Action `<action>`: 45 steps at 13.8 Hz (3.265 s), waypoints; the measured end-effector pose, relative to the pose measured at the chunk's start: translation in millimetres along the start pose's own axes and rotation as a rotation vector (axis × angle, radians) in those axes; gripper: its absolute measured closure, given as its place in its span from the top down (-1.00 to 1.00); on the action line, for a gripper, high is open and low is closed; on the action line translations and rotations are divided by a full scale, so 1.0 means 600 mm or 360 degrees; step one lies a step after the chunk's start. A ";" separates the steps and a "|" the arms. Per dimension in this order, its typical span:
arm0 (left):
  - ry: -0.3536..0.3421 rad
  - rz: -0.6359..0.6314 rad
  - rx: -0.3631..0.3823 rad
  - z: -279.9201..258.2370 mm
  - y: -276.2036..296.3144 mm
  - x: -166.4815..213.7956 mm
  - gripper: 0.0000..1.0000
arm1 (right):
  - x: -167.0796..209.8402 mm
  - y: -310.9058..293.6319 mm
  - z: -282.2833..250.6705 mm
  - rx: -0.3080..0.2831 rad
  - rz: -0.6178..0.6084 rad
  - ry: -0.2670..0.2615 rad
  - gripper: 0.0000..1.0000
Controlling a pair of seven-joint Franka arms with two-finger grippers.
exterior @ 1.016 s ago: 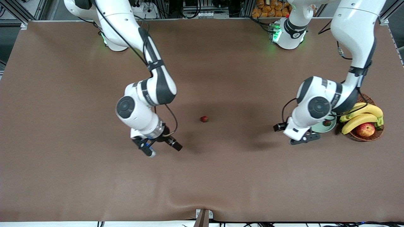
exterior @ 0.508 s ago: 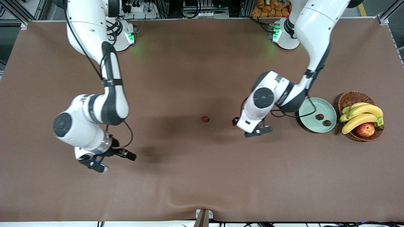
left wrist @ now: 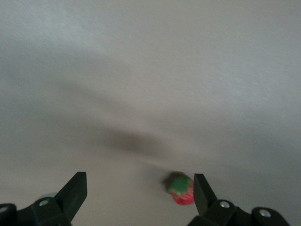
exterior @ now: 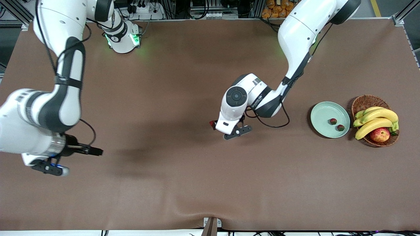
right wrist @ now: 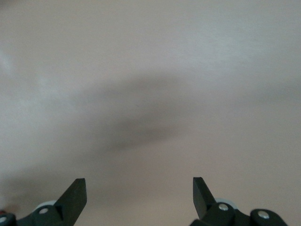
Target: Collect all strawberries into plate
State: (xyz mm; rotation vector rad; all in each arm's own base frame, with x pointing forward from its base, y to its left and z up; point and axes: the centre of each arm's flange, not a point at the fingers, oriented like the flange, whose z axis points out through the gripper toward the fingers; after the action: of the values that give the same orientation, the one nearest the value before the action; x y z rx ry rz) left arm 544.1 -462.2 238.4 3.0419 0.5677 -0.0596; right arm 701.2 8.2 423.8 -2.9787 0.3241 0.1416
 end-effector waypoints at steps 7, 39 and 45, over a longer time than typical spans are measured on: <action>-0.0007 -0.0408 -0.0138 0.039 0.073 -0.072 1.00 | -0.071 0.002 -0.190 0.0075 -0.0093 0.0035 1.00; 0.0093 -0.0803 -0.0051 0.076 0.037 -0.003 -0.35 | -0.193 0.139 -0.185 -0.0233 -0.0389 0.0206 1.00; 0.0178 -0.0777 0.0108 -0.070 -0.062 0.138 -0.35 | -0.213 0.074 -0.242 -0.0236 -0.0494 0.0305 1.00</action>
State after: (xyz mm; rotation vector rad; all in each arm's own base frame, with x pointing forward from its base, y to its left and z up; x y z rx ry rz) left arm 608.9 -395.4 275.1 2.9025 1.3263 0.0760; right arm 578.4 -30.3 574.8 -3.1473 -0.1385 -0.1613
